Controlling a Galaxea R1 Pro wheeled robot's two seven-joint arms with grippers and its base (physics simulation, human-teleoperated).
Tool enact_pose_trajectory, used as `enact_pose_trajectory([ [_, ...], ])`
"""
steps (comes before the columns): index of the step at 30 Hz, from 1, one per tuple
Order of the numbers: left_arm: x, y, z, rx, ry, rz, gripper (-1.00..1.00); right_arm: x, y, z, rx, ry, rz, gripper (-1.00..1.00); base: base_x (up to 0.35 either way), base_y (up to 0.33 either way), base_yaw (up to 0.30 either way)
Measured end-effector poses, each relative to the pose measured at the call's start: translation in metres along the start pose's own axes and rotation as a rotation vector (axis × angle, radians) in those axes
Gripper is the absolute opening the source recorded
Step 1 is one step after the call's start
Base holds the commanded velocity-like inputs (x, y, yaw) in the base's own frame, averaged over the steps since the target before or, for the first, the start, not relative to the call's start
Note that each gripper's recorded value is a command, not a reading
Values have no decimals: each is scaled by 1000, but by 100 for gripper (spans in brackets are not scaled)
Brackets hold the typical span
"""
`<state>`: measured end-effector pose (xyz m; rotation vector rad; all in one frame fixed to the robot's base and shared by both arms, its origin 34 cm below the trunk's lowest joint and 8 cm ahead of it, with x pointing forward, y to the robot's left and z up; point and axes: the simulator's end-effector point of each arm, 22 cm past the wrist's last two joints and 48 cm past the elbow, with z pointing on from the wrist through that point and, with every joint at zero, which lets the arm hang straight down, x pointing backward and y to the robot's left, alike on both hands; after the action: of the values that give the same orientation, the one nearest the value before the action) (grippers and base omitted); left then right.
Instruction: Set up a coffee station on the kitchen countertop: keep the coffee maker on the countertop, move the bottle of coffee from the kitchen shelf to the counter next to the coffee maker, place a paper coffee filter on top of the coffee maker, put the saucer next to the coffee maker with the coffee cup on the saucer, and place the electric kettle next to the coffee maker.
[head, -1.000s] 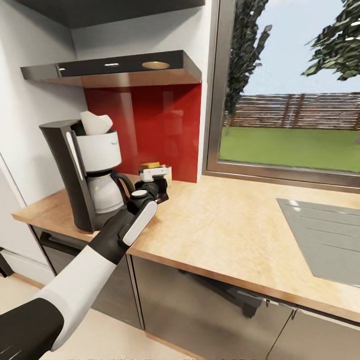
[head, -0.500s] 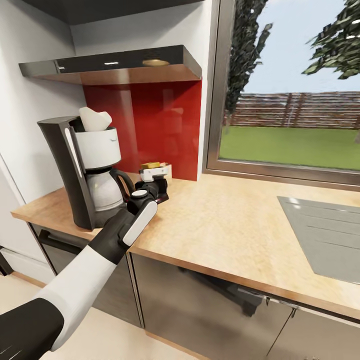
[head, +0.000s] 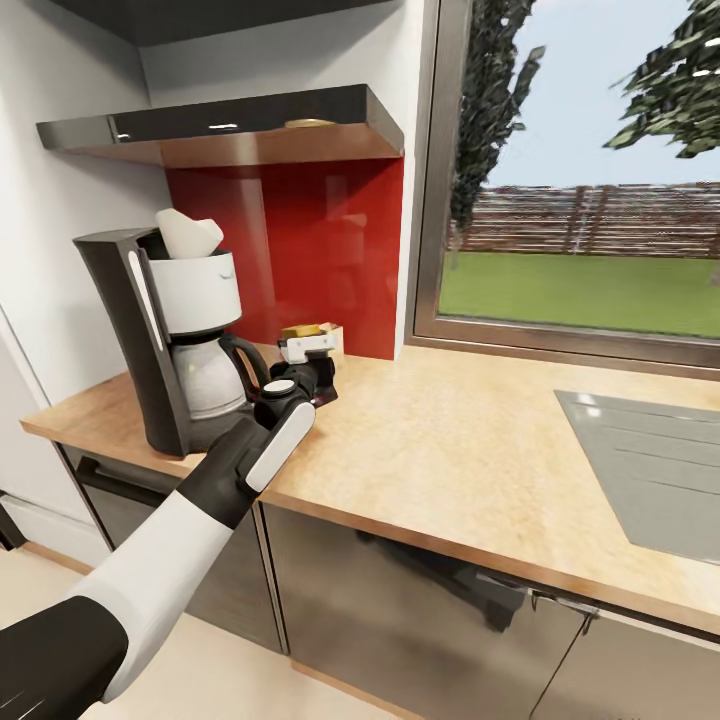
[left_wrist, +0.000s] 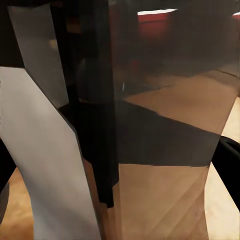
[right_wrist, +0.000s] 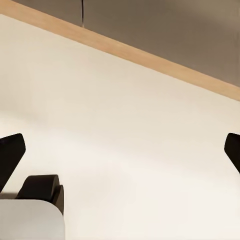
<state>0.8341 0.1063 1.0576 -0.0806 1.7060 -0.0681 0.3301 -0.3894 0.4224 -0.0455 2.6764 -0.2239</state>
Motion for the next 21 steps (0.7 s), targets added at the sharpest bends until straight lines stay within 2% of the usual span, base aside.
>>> enact_pose_trajectory([
  [21, 16, 1, 0, 1, -1, -1, -100, 9, 3, 14, 0, 0, 0, 100, 0, 0, 0],
])
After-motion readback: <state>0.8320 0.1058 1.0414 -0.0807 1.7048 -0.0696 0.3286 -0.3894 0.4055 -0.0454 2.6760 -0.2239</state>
